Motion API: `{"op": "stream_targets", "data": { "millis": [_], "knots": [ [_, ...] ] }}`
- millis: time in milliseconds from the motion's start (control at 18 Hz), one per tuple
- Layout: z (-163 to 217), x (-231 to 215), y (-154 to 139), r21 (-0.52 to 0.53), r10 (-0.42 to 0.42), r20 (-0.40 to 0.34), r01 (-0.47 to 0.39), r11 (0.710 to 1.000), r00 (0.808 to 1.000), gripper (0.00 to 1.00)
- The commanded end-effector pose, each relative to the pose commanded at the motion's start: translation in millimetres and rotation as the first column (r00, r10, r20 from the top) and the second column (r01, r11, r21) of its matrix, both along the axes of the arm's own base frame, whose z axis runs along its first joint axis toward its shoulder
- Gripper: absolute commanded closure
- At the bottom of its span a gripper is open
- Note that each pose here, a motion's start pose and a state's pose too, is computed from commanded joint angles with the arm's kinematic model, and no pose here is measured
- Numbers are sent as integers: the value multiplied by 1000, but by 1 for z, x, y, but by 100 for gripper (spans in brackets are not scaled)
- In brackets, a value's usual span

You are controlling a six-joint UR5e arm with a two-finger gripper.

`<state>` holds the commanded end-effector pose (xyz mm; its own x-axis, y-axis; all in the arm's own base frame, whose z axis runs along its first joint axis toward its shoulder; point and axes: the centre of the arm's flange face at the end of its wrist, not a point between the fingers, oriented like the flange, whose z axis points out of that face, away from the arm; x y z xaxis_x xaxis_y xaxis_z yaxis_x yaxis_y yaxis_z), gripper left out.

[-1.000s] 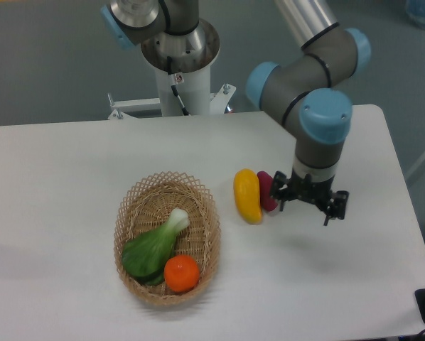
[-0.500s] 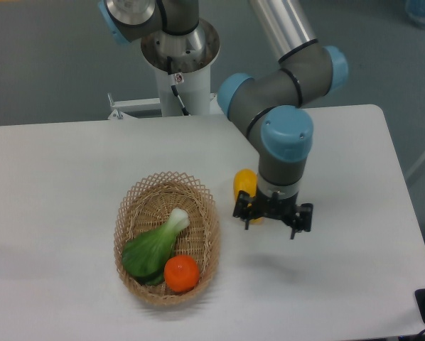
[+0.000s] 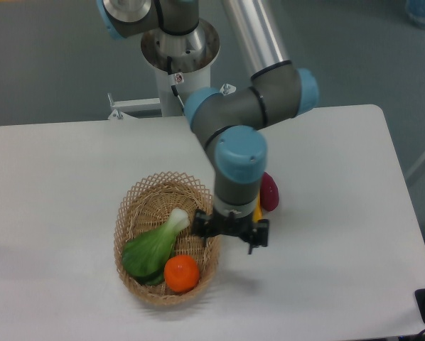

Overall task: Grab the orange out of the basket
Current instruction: 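Move the open gripper over the basket above the orange, then lower the gripper onto the orange and close the fingers on it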

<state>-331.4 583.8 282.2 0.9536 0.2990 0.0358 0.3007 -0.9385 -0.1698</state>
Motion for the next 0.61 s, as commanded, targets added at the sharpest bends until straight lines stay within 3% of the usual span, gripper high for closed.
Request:
{"op": "stream_targets", "data": {
  "millis": [167, 611],
  "knots": [
    [-14, 23, 15, -17, -9, 20, 10, 1000, 1000, 0],
    [-35, 28, 35, -30, 40, 31, -39, 999, 999, 0]
  ]
}}
